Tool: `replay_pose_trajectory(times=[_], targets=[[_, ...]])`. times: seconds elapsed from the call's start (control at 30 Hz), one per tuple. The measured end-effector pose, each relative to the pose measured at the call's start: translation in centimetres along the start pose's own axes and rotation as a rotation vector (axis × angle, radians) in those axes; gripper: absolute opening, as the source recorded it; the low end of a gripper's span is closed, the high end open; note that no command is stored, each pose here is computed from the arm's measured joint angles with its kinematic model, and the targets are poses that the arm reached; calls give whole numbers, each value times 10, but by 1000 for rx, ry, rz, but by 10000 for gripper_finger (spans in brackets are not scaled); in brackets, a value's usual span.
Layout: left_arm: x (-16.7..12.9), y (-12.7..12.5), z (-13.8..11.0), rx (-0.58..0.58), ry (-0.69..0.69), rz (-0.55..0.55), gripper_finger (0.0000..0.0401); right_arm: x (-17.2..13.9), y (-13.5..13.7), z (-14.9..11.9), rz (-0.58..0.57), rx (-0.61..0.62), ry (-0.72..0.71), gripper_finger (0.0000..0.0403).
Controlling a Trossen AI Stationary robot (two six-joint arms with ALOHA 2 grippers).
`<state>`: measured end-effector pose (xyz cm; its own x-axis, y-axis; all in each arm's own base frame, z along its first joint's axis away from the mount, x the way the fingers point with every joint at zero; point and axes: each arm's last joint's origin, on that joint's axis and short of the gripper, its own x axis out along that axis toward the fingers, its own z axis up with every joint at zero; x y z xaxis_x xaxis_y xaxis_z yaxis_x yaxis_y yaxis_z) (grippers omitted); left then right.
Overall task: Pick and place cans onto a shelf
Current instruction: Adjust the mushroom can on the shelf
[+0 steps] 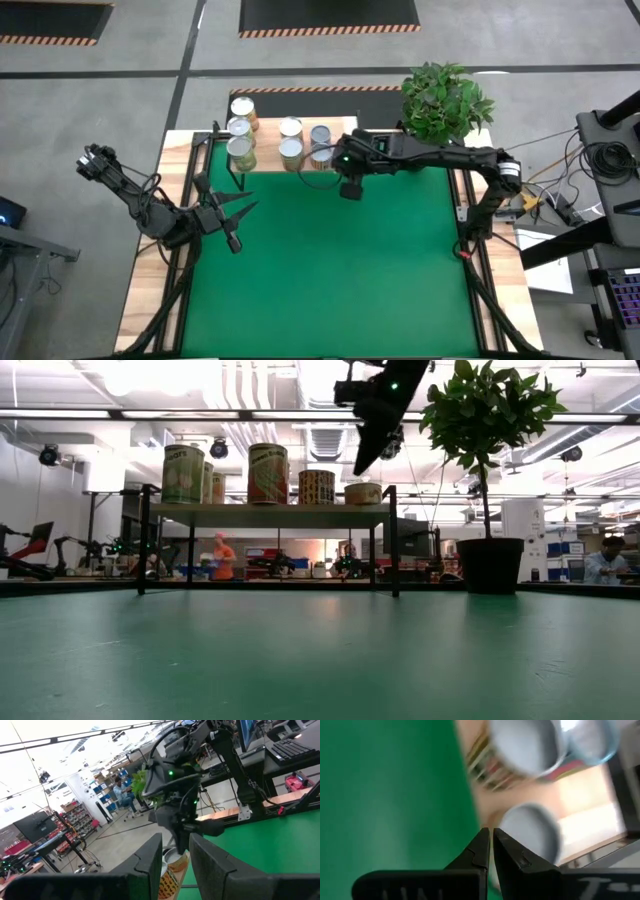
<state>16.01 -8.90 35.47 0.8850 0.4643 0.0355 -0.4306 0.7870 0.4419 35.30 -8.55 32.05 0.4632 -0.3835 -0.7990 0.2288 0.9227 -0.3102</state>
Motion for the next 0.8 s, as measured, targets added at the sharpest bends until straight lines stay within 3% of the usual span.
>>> replay_pose_trajectory(times=[0.2, 0.63, 0.8], targets=[[0, 0, 0, 0, 0, 0, 81, 0, 4, -11, 80, 25, 101, 13], [0, 0, 0, 0, 0, 0, 81, 2, -2, -13, -58, -3, 122, 13], [0, 0, 0, 0, 0, 0, 81, 1, -2, -12, -60, 1, 118, 13]])
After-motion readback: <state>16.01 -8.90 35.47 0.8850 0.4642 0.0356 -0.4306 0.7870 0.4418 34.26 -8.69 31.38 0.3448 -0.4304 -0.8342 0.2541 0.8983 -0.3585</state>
